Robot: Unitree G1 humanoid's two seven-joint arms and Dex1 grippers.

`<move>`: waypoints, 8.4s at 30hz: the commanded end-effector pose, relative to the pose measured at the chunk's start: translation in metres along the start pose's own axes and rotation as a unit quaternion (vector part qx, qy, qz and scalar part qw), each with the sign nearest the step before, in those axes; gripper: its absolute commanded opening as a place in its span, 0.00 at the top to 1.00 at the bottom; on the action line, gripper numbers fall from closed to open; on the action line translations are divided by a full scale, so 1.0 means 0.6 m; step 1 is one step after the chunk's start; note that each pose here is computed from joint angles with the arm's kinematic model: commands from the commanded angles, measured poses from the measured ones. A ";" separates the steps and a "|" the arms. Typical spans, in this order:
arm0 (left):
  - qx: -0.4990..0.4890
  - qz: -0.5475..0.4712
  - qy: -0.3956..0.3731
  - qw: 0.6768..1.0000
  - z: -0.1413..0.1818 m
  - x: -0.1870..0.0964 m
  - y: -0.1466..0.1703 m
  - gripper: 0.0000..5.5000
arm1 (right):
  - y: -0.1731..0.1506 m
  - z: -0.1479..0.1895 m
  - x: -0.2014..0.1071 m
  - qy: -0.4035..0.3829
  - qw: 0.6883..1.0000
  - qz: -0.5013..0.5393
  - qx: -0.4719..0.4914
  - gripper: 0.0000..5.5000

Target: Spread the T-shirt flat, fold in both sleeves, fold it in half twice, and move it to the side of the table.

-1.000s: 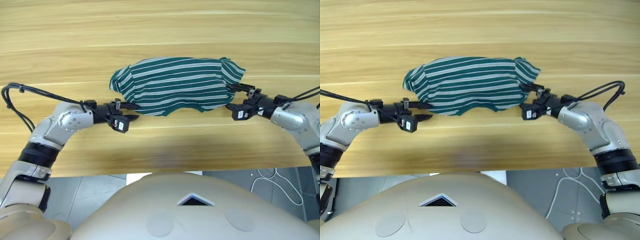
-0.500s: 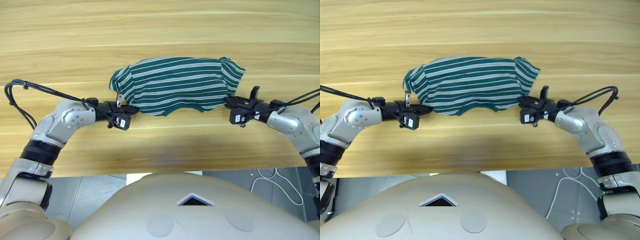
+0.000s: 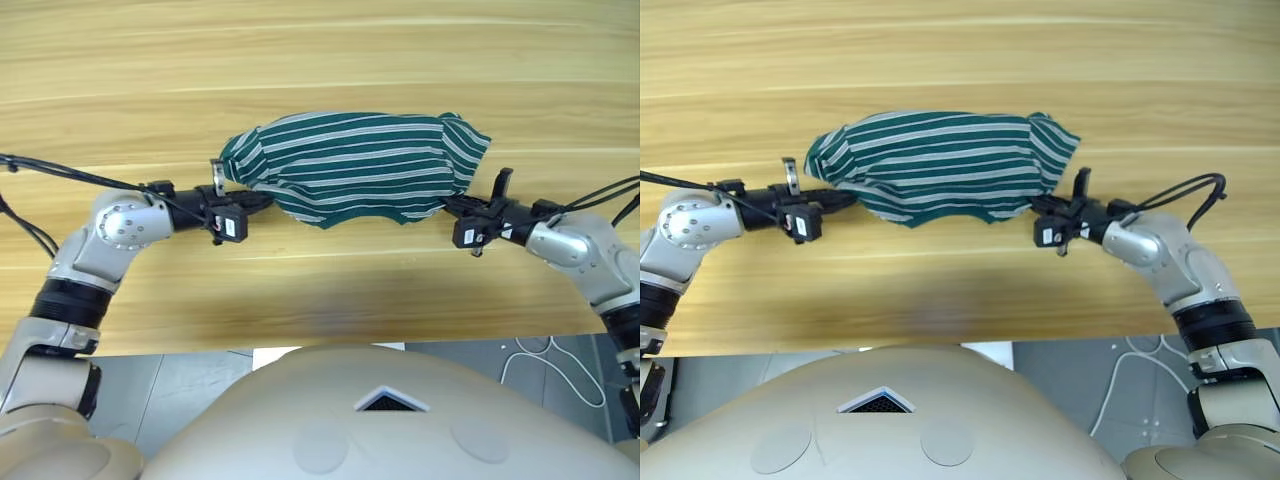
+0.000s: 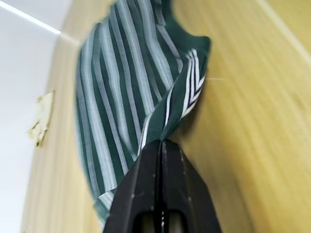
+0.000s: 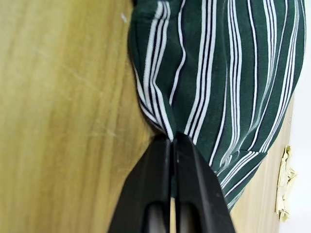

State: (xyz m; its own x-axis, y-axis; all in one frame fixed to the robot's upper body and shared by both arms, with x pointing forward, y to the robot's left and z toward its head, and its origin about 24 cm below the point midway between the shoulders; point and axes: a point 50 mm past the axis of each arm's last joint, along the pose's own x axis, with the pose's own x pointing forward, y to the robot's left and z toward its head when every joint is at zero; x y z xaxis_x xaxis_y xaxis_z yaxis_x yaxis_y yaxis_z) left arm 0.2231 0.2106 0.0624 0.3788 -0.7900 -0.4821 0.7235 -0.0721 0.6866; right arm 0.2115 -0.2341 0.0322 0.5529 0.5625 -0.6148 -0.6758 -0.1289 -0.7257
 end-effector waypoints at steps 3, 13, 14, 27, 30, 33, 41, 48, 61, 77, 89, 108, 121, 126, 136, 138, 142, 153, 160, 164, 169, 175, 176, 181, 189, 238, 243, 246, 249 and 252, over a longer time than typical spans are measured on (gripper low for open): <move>0.013 0.140 -0.130 0.981 0.052 -0.079 0.066 1.00 | -0.078 0.048 -0.102 -0.159 0.972 -0.172 0.034 0.99; 0.061 0.117 -0.363 0.922 0.199 -0.197 0.020 1.00 | -0.061 0.176 -0.296 -0.434 0.872 -0.221 -0.046 0.99; 0.052 0.103 -0.297 0.948 0.169 -0.186 0.015 1.00 | -0.055 0.155 -0.276 -0.387 0.902 -0.185 -0.041 0.99; 0.015 0.356 0.171 0.919 0.016 -0.131 0.465 1.00 | -0.615 0.044 -0.147 0.173 0.834 -0.521 -0.058 0.99; 0.014 0.736 0.014 0.677 0.167 -0.324 0.574 1.00 | -0.672 0.102 -0.334 0.070 0.603 -0.795 0.020 0.99; 0.089 0.637 0.069 0.763 0.125 -0.268 0.545 1.00 | -0.628 0.061 -0.265 0.066 0.694 -0.716 -0.029 0.99; 0.075 0.444 0.125 0.884 -0.086 -0.079 0.287 1.00 | -0.236 -0.132 0.014 0.179 0.967 -0.173 -0.057 0.99; -0.042 0.222 -0.004 0.974 -0.095 0.019 0.071 1.00 | -0.152 -0.112 0.056 0.127 0.981 -0.141 -0.032 0.99; -0.061 0.126 -0.103 0.985 -0.042 -0.030 0.018 1.00 | -0.072 -0.031 -0.036 -0.074 0.990 -0.118 0.023 0.99; -0.018 -0.039 -0.143 0.989 0.055 -0.107 0.014 1.00 | -0.053 0.075 -0.113 -0.249 0.966 0.060 -0.029 0.99; 0.033 0.708 -0.081 0.701 0.234 -0.350 0.587 1.00 | -0.673 0.099 -0.329 0.051 0.654 -0.754 0.032 0.99; -0.108 0.136 -0.012 0.985 -0.093 0.034 0.019 1.00 | -0.185 -0.062 0.023 0.045 0.963 -0.264 -0.027 0.99; -0.039 0.021 -0.083 0.996 -0.028 -0.024 -0.036 1.00 | -0.016 -0.019 -0.061 -0.055 0.997 -0.027 0.046 0.99; -0.047 -0.023 -0.123 0.991 0.017 -0.059 -0.061 1.00 | 0.025 0.003 -0.071 -0.091 0.993 0.027 0.065 0.99; -0.047 -0.092 -0.064 0.993 0.012 -0.048 -0.104 1.00 | 0.083 0.058 -0.091 -0.158 0.978 0.091 0.105 0.99; -0.054 -0.108 -0.047 0.992 0.006 -0.048 -0.114 1.00 | 0.083 0.064 -0.098 -0.165 0.977 0.083 0.110 0.99; -0.074 -0.137 -0.013 0.988 -0.010 -0.056 -0.126 0.96 | 0.083 0.064 -0.105 -0.161 0.977 0.073 0.116 0.95; -0.143 -0.131 -0.057 0.979 0.022 -0.084 -0.124 0.66 | 0.079 0.063 -0.118 -0.161 0.978 0.057 0.117 0.62; -0.133 -0.050 -0.195 0.971 0.079 -0.096 -0.061 0.46 | 0.036 0.047 -0.152 -0.173 0.976 -0.042 0.125 0.39; -0.137 0.097 -0.226 0.960 0.063 -0.103 0.003 0.42 | 0.018 -0.023 -0.114 -0.056 0.983 -0.080 0.153 0.30; -0.084 0.172 -0.078 0.978 -0.011 -0.075 0.021 0.42 | 0.022 -0.074 -0.052 0.044 0.982 -0.085 0.163 0.13; -0.045 0.173 0.009 0.984 -0.053 -0.051 0.012 0.42 | 0.046 -0.091 -0.038 0.080 0.980 -0.067 0.168 0.02; -0.042 0.167 0.022 0.985 -0.058 -0.049 0.007 0.42 | 0.046 -0.098 -0.043 0.090 0.979 -0.070 0.169 0.02; -0.043 0.154 0.031 0.987 -0.067 -0.044 -0.006 0.42 | 0.047 -0.107 -0.062 0.101 0.977 -0.080 0.171 0.02; -0.056 0.150 0.016 0.987 -0.061 -0.050 -0.012 0.42 | 0.036 -0.103 -0.085 0.087 0.976 -0.101 0.173 0.02; 0.091 -0.057 0.132 0.985 -0.032 -0.047 -0.015 0.86 | -0.062 -0.022 -0.116 -0.082 0.939 -0.292 0.163 0.02; 0.069 -0.071 0.115 0.988 -0.030 -0.043 -0.033 0.99 | -0.062 -0.019 -0.116 -0.086 0.939 -0.291 0.163 0.02; 0.057 -0.058 0.113 0.990 -0.030 -0.046 -0.032 0.96 | -0.060 -0.020 -0.118 -0.084 0.939 -0.291 0.165 0.02; 0.046 -0.060 0.119 0.990 -0.034 -0.050 -0.035 0.86 | -0.059 -0.021 -0.119 -0.082 0.939 -0.291 0.166 0.02; 0.041 -0.070 0.126 0.989 -0.038 -0.052 -0.043 0.79 | -0.057 -0.021 -0.119 -0.081 0.939 -0.289 0.168 0.02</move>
State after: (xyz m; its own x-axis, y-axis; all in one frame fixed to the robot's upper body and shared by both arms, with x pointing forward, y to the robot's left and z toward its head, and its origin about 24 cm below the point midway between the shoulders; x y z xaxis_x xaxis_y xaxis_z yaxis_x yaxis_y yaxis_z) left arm 0.2073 0.2450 0.0485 0.4227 -0.6143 -0.6663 0.7168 -0.2233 0.6606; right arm 0.2028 -0.2788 0.0973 0.8111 0.5816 -0.0621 -0.4074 0.4856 -0.7735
